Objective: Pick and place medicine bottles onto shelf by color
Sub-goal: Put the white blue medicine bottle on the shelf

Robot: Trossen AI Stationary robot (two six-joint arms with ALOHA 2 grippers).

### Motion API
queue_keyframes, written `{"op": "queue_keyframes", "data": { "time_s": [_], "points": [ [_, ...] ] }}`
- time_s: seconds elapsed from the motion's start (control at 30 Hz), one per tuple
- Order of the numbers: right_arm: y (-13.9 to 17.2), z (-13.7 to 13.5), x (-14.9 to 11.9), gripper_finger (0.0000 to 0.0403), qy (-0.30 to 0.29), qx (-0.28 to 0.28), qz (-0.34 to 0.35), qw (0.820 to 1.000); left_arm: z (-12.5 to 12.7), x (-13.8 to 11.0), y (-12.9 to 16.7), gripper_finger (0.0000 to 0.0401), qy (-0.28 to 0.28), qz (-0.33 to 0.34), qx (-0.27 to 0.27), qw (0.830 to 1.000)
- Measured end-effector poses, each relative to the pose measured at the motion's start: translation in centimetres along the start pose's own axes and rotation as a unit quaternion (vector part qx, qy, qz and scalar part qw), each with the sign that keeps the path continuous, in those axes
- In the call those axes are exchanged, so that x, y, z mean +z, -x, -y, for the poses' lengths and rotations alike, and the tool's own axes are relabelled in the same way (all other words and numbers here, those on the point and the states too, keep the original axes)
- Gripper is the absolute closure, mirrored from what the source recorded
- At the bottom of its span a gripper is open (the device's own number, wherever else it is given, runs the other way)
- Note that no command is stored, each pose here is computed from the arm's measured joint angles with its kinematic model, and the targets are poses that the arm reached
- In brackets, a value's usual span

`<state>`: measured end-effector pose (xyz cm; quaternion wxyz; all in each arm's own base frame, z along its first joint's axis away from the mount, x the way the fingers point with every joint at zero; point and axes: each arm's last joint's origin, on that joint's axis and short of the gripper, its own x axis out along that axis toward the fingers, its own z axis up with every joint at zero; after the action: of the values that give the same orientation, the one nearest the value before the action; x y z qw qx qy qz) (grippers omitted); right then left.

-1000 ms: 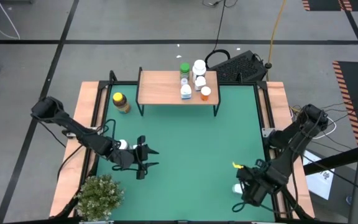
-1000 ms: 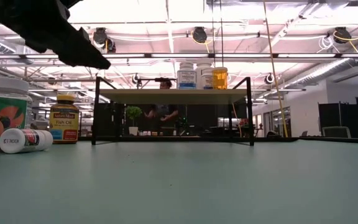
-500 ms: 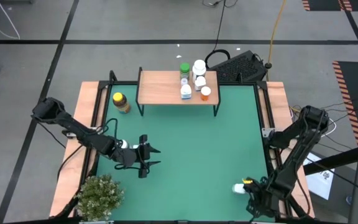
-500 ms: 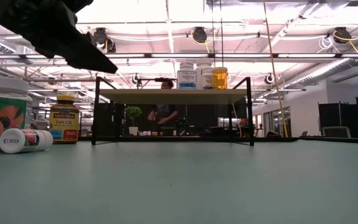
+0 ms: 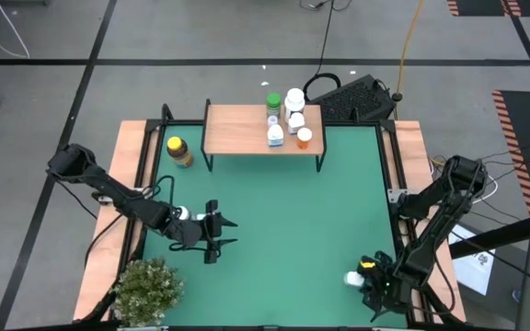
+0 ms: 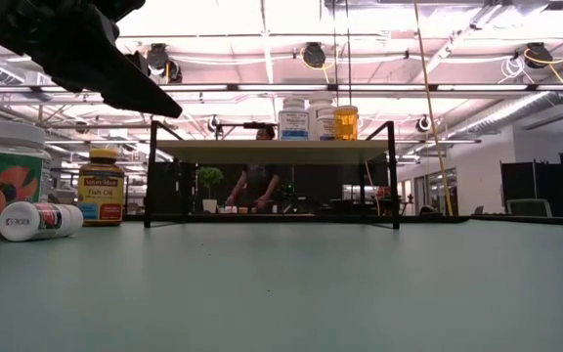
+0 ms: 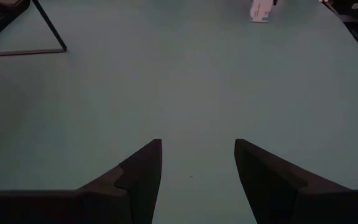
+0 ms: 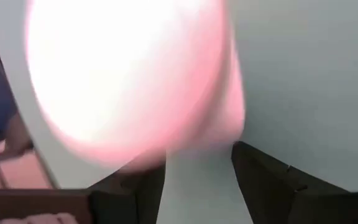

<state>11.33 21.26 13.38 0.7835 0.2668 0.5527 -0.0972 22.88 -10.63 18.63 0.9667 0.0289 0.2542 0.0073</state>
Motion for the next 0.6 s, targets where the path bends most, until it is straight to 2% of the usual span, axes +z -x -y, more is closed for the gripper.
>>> {"op": "queue_keyframes", "data": {
  "time_s": [0.27, 0.47, 0.6],
  "points": [
    [-0.2, 0.0, 1.2, 0.024, 0.072, -0.006, 0.081, 0.994, 0.0, 0.0, 0.0, 0.0197, -0.001, -0.002, 0.001, 1.0],
    [-0.3, -0.4, 2.8, 0.0247, 0.147, -0.022, 0.207, 0.967, -0.1, -0.1, 0.0, 0.0197, -0.008, -0.003, 0.001, 1.0],
    [-0.6, -0.4, 3.5, 0.0247, 0.172, -0.018, 0.234, 0.957, 0.0, -0.3, 0.0, 0.0197, -0.009, -0.012, 0.001, 1.0]
  ]
}}
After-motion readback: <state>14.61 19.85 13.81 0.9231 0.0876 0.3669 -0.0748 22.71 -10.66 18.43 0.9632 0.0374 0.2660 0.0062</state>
